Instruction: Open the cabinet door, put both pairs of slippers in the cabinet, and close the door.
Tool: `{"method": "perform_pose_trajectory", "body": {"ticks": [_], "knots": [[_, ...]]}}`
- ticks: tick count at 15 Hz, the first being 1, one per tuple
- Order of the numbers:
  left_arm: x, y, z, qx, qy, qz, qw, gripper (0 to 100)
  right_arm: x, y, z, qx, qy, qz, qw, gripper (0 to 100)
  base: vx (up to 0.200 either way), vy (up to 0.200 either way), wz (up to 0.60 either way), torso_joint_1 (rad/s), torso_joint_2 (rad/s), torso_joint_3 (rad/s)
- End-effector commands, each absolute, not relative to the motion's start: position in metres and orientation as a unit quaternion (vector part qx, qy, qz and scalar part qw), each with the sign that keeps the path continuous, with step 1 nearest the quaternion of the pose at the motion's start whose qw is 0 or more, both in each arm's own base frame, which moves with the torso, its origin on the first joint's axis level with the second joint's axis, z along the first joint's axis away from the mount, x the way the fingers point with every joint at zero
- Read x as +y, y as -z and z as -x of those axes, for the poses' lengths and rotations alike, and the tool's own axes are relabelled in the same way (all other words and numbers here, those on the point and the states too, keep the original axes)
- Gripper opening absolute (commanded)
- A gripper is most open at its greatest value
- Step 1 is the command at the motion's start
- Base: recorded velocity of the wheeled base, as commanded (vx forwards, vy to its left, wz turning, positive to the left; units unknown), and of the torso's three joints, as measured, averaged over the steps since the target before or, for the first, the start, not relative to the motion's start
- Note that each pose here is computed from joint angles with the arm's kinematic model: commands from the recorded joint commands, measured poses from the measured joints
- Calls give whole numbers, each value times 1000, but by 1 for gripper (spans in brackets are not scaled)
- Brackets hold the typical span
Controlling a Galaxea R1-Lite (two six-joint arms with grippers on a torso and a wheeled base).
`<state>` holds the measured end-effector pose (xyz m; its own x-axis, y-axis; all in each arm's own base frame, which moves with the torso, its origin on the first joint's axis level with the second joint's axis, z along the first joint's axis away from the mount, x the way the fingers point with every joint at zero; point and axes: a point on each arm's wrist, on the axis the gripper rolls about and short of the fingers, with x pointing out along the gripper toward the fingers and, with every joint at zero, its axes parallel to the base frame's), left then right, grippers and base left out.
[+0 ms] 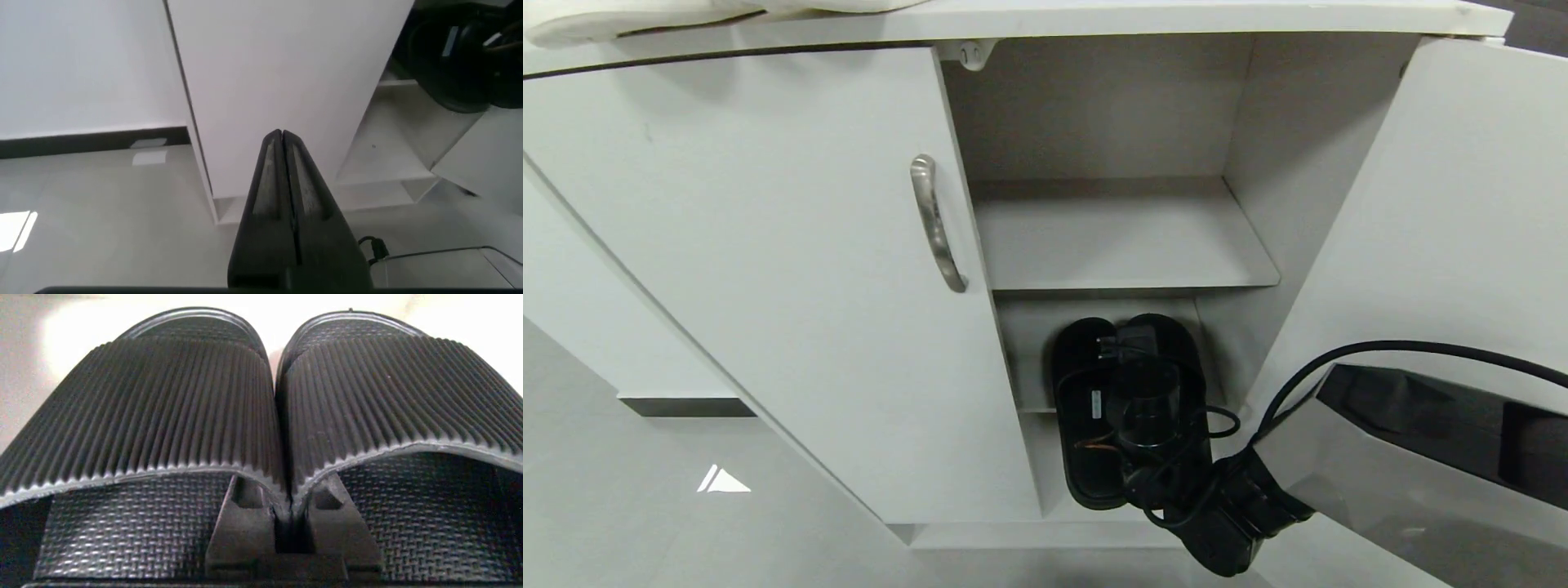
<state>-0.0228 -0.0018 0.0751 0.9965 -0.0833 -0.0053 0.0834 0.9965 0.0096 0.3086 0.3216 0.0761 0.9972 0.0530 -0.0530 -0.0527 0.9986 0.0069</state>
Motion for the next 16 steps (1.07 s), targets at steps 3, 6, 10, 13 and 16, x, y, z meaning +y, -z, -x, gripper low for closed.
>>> {"method": "perform_pose_trajectory", "body": {"ticks": [3, 6, 10, 13, 16], "knots": [[-2, -75, 23, 3, 42, -4, 999, 0, 330, -69, -332, 20, -18, -10, 1000, 0, 0, 0, 0, 0, 0, 0], [-2, -75, 23, 3, 42, -4, 999, 0, 332, -64, -344, 20, -10, -10, 1000, 0, 0, 0, 0, 0, 0, 0], [-2, -75, 23, 3, 42, -4, 999, 0, 325, -58, -371, 24, 14, -7, 1000, 0, 0, 0, 0, 0, 0, 0], [-2, -75, 23, 4, 42, -4, 999, 0, 325, -50, -382, 31, 21, -3, 999, 0, 0, 0, 0, 0, 0, 0], [-2, -75, 23, 3, 43, -4, 999, 0, 327, -44, -389, 31, 23, -2, 999, 0, 0, 0, 0, 0, 0, 0]]}}
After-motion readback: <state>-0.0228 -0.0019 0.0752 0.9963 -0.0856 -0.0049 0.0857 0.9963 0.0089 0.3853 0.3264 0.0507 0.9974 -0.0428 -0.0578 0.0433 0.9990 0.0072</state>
